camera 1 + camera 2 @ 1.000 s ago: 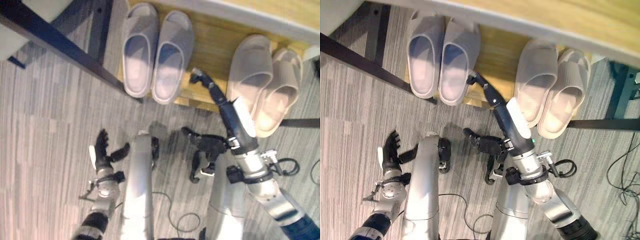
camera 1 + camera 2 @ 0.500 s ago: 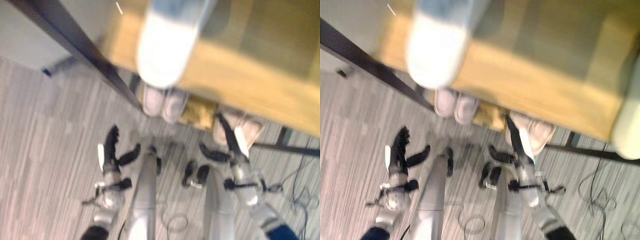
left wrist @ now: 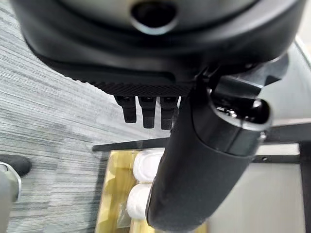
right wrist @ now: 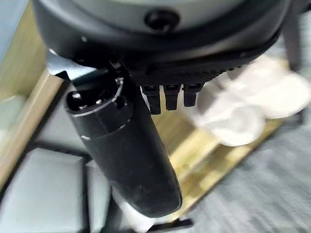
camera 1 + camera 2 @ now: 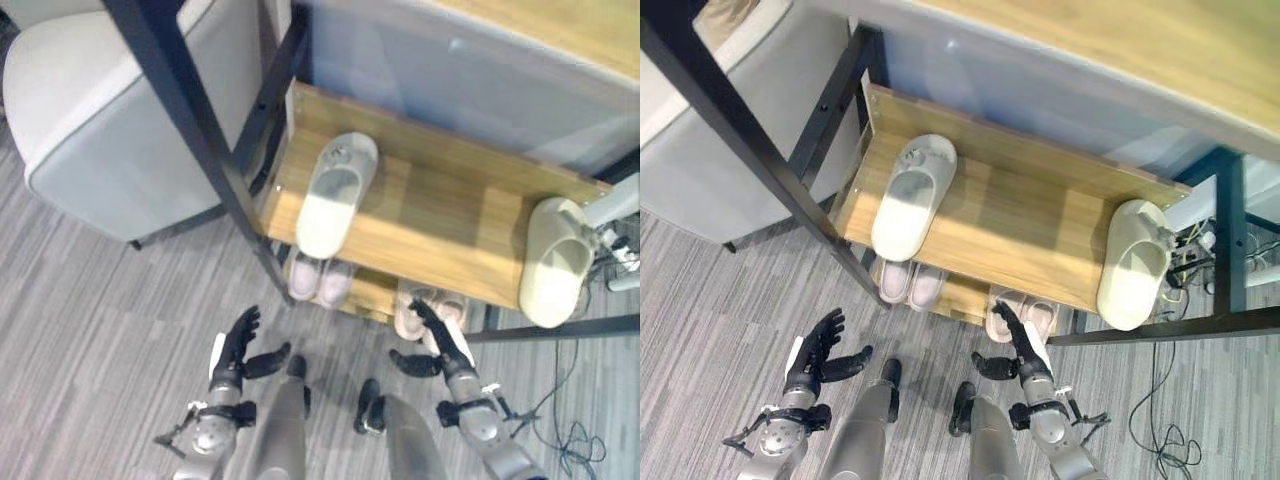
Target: Arrange the slippers neatly on the shoe rack.
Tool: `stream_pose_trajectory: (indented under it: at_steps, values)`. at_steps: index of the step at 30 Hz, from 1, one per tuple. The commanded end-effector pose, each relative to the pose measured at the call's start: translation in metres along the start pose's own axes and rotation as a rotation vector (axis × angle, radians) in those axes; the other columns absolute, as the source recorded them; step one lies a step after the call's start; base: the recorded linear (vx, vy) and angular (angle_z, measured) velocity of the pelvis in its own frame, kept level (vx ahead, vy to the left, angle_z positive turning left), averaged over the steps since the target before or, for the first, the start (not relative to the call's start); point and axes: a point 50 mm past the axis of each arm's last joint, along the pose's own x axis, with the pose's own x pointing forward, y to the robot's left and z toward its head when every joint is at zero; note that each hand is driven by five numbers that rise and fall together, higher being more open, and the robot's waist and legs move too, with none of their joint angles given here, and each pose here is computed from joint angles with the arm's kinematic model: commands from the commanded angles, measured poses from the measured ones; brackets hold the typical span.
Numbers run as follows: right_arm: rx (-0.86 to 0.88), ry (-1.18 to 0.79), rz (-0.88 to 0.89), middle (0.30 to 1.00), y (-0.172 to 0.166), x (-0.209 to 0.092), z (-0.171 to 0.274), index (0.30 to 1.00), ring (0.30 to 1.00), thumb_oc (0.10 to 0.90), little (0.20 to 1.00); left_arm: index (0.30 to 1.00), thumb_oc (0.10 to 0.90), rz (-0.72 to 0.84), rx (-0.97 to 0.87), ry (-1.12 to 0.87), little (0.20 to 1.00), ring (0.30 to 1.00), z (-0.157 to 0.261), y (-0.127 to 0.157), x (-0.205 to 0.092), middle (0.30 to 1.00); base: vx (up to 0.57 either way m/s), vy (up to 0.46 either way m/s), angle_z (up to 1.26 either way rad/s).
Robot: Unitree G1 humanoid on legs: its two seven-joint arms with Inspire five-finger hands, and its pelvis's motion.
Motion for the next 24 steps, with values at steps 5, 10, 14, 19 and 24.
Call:
stream_pose_trajectory:
  at_steps: [5,10,14,19,24]
  values:
    - [0.209,0.168,-0.082,0.9,-0.02,-0.022,-0.04,0.9,0.9,0.8,0.9,0.9,0.8,-0.164,0.045,-0.019,0.9,0.9,-0.005,-0.022,-0.015,0.9,0.08,-0.118,-0.12]
    - [0.239,0.241,-0.103,0.9,-0.026,-0.032,-0.056,0.9,0.9,0.8,0.9,0.9,0.8,-0.254,0.031,-0.037,0.9,0.9,0.002,-0.035,-0.019,0.9,-0.01,-0.163,-0.21]
    - [0.219,0.297,-0.113,0.9,-0.033,-0.039,-0.068,0.9,0.9,0.8,0.9,0.9,0.8,-0.371,-0.012,-0.099,0.9,0.9,0.02,-0.046,-0.022,0.9,-0.05,-0.09,-0.04]
    - [0.205,0.341,-0.123,0.9,-0.042,-0.043,-0.077,0.9,0.9,0.8,0.9,0.9,0.8,-0.534,-0.061,-0.13,0.9,0.9,0.032,-0.06,-0.033,0.9,-0.09,-0.027,-0.09]
    - [0.202,0.366,-0.105,0.9,-0.042,-0.041,-0.079,0.9,0.9,0.8,0.9,0.9,0.8,-0.63,-0.123,-0.144,0.9,0.9,0.041,-0.068,-0.04,0.9,-0.01,0.056,-0.21]
